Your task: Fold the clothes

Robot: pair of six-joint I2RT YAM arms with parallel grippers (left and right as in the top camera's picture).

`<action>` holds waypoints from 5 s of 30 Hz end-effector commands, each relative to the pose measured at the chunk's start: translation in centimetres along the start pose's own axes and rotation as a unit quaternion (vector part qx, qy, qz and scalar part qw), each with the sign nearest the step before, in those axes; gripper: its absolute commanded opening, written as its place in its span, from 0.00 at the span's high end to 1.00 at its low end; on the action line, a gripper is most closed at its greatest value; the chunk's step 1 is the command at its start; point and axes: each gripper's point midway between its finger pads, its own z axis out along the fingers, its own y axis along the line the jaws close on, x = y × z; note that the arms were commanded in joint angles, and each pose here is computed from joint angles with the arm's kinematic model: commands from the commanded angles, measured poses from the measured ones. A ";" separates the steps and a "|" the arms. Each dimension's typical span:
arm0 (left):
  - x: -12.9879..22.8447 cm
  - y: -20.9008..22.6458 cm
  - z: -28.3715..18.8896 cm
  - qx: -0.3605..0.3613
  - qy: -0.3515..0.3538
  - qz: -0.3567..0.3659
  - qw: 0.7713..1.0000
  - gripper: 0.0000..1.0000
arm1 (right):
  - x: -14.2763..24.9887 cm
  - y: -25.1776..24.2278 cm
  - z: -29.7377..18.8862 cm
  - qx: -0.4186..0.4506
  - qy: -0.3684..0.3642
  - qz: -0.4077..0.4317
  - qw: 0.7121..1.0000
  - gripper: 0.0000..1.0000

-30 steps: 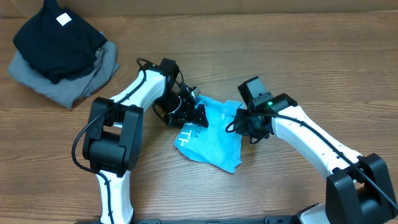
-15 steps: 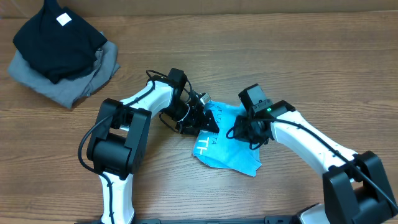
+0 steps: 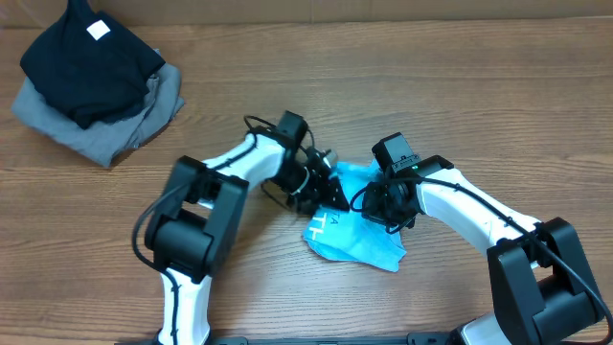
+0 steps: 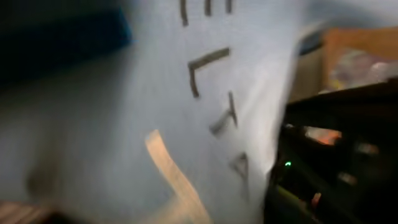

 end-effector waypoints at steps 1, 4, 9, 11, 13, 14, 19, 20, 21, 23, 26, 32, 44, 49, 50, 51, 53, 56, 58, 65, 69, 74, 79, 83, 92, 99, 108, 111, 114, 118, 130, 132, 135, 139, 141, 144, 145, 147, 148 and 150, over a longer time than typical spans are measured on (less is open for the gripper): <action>1.4 2.0 2.1 -0.037 0.025 -0.037 0.998 0.74 | 0.2 -0.8 0.8 0.012 0.011 0.008 1.000 0.96; 1.3 2.2 1.9 -0.038 0.022 -0.041 0.998 0.96 | 0.4 -0.8 0.5 0.015 0.014 0.009 1.000 0.96; 0.3 3.0 -1.3 -0.056 -0.003 -0.040 0.998 0.96 | -0.3 0.5 -3.2 0.000 -0.012 0.002 1.000 0.96; -0.4 3.0 -3.9 -0.062 -0.021 -0.033 0.997 0.96 | -0.9 2.1 -6.5 -0.028 -0.042 -0.018 0.999 0.96; -1.4 2.5 -7.2 -0.060 -0.047 -0.020 0.997 0.96 | -1.4 3.4 -10.2 -0.053 -0.076 -0.033 0.995 0.96; -2.0 2.1 -9.3 -0.058 -0.064 -0.012 0.996 0.96 | -1.6 4.0 -12.0 -0.066 -0.095 -0.041 0.992 0.96; -5.6 0.6 -22.0 -0.067 -0.195 0.052 0.977 0.96 | -2.1 6.4 -19.6 -0.126 -0.176 -0.061 0.974 0.96; -6.5 0.6 -25.2 -0.074 -0.233 0.067 0.967 0.96 | -2.1 6.5 -20.3 -0.132 -0.184 -0.063 0.972 0.95; -7.2 0.8 -28.0 -0.082 -0.267 0.074 0.957 0.96 | -2.0 6.6 -20.7 -0.136 -0.188 -0.064 0.971 0.95; -8.3 1.7 -33.5 -0.095 -0.336 0.079 0.934 0.96 | -1.9 6.5 -20.8 -0.135 -0.188 -0.064 0.971 0.95; -8.7 3.9 -41.8 -0.110 -0.438 0.065 0.890 0.96 | -1.5 6.1 -20.2 -0.124 -0.173 -0.061 0.975 0.95; -6.7 9.7 -53.2 -0.148 -0.568 0.041 0.808 0.96 | -1.3 5.8 -19.6 -0.116 -0.161 -0.057 0.979 0.96; -4.7 20.3 -55.5 -0.174 -0.588 -0.069 0.787 0.00 | 0.1 4.6 -18.9 -0.095 -0.128 -0.049 0.986 0.96; -2.2 17.6 -55.9 -0.150 -0.578 -0.087 0.798 0.00 | 0.2 4.6 -18.9 -0.094 -0.126 -0.049 0.986 0.96; -1.4 16.4 -56.5 -0.146 -0.579 -0.086 0.797 0.00 | 0.2 4.6 -18.9 -0.094 -0.127 -0.051 0.986 0.96; -0.3 14.7 -57.1 -0.143 -0.582 -0.082 0.797 0.00 | 0.2 4.6 -19.0 -0.095 -0.129 -0.051 0.986 0.96; 1.7 10.9 -58.0 -0.155 -0.581 -0.056 0.797 0.00 | 0.2 4.7 -19.5 -0.097 -0.138 -0.063 0.984 0.96; 5.1 5.9 -58.9 -0.211 -0.580 -0.026 0.786 0.00 | 0.0 5.1 -21.1 -0.105 -0.163 -0.090 0.977 0.95; 7.7 2.6 -58.9 -0.236 -0.583 -0.028 0.777 0.00 | 0.0 5.4 -22.5 -0.114 -0.181 -0.105 0.971 0.92; 14.7 -9.3 -54.4 -0.248 -0.585 0.060 0.770 0.00 | 0.9 6.2 -28.8 -0.154 -0.263 -0.156 0.940 0.89; 17.7 -15.4 -49.7 -0.281 -0.558 0.161 0.764 0.00 | 2.3 6.1 -32.1 -0.170 -0.307 -0.188 0.917 0.75; 22.8 -17.7 -46.0 -0.351 -0.540 0.183 0.743 0.00 | 4.8 5.0 -38.1 -0.196 -0.388 -0.198 0.879 0.58; 27.0 -19.6 -44.5 -0.351 -0.573 0.192 0.715 0.00 | 7.9 2.6 -44.3 -0.215 -0.483 -0.193 0.827 0.00; 29.3 -20.4 -44.0 -0.357 -0.592 0.203 0.694 0.00 | 10.2 1.4 -46.3 -0.234 -0.513 -0.195 0.803 0.00; 30.4 -20.9 -43.6 -0.358 -0.600 0.211 0.683 0.00 | 11.0 0.5 -45.2 -0.224 -0.497 -0.194 0.815 0.00; 30.4 -20.9 -43.6 -0.358 -0.600 0.211 0.683 0.00 | 11.8 -0.7 -42.6 -0.197 -0.453 -0.191 0.849 0.00; 30.4 -20.9 -43.6 -0.358 -0.600 0.211 0.683 0.00 | 8.5 -4.6 -43.2 -0.097 -0.540 -0.124 0.827 0.00; 30.4 -20.9 -43.6 -0.358 -0.600 0.211 0.683 0.00 | 6.2 -4.4 -43.3 -0.087 -0.600 -0.121 0.786 0.00; 30.4 -20.9 -43.6 -0.358 -0.601 0.211 0.683 0.00 | 3.8 -4.3 -41.1 -0.091 -0.643 -0.110 0.753 0.00; 30.4 -20.9 -43.6 -0.358 -0.600 0.211 0.683 0.00 | 1.9 -3.9 -35.1 -0.123 -0.651 -0.125 0.738 0.00; 30.4 -20.9 -43.6 -0.358 -0.600 0.211 0.683 0.00 | 1.9 -5.6 -23.3 -0.165 -0.674 -0.146 0.705 0.00; 30.4 -20.9 -43.6 -0.358 -0.601 0.211 0.683 0.00 | 1.7 -5.7 -22.2 -0.162 -0.664 -0.147 0.715 0.00; 30.4 -20.9 -43.6 -0.358 -0.600 0.211 0.683 0.00 | 1.4 -5.9 -20.5 -0.156 -0.653 -0.148 0.726 0.00; 30.4 -20.9 -43.6 -0.358 -0.600 0.211 0.683 0.00 | 1.0 -6.3 -18.0 -0.147 -0.635 -0.149 0.744 0.00; 30.4 -20.9 -43.6 -0.358 -0.600 0.211 0.683 0.00 | 0.8 -6.4 -17.3 -0.146 -0.633 -0.149 0.746 0.00; 30.4 -20.9 -43.6 -0.358 -0.600 0.211 0.683 0.00 | 0.8 -6.4 -17.3 -0.147 -0.634 -0.149 0.744 0.00; 30.4 -20.9 -43.6 -0.358 -0.601 0.211 0.683 0.00 | 0.8 -6.4 -17.3 -0.146 -0.634 -0.149 0.745 0.00; 30.4 -20.9 -43.6 -0.358 -0.601 0.211 0.683 0.00 | 0.8 -6.4 -17.3 -0.146 -0.634 -0.149 0.745 0.00; 30.4 -20.9 -43.6 -0.358 -0.601 0.211 0.683 0.00 | 0.8 -6.4 -17.3 -0.146 -0.634 -0.149 0.745 0.00; 30.4 -20.9 -43.6 -0.358 -0.600 0.211 0.683 0.00 | 0.8 -6.4 -17.3 -0.146 -0.634 -0.149 0.745 0.00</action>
